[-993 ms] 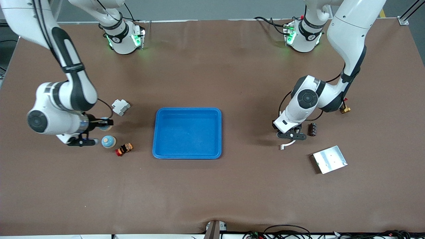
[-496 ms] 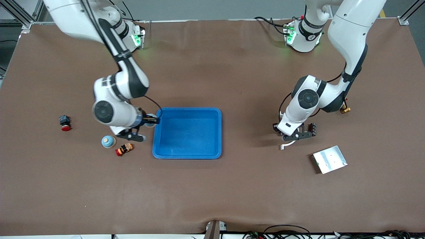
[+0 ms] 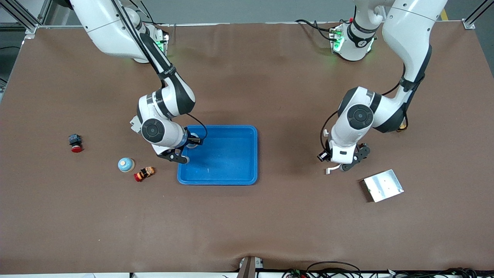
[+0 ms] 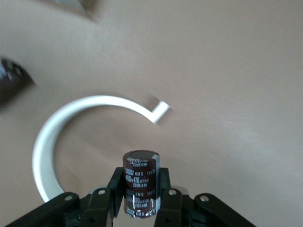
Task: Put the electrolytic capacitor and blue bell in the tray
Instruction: 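Carry the bell and capacitor toward the blue tray with both grippers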
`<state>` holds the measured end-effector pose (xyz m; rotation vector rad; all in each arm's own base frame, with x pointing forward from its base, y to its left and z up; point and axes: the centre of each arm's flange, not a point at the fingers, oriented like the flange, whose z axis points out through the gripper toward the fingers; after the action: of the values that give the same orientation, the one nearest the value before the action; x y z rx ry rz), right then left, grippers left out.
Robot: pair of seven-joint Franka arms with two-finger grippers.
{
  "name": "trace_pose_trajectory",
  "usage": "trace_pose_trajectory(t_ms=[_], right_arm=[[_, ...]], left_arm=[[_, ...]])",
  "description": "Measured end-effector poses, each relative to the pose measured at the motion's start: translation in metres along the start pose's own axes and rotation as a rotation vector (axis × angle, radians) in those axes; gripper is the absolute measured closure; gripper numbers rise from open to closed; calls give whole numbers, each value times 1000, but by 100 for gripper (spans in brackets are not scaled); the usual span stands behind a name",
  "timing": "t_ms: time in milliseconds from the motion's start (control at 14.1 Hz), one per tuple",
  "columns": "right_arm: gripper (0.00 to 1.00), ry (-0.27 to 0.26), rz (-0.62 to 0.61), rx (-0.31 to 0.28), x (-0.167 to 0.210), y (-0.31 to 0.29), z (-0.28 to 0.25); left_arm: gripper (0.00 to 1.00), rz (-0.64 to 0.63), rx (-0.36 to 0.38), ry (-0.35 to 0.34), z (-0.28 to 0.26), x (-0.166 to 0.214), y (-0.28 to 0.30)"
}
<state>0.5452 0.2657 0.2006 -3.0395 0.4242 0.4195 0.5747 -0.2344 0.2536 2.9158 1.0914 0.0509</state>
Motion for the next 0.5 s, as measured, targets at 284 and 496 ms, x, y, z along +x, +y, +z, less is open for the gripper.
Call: trace_pose_trajectory(t_ms=[284, 496], right_arm=[[5, -26, 69, 63, 5, 0, -6], [0, -16, 80, 81, 10, -1, -15]], left_arm=[[67, -249, -72, -2, -29, -40, 45], [67, -441, -86, -21, -44, -75, 84]])
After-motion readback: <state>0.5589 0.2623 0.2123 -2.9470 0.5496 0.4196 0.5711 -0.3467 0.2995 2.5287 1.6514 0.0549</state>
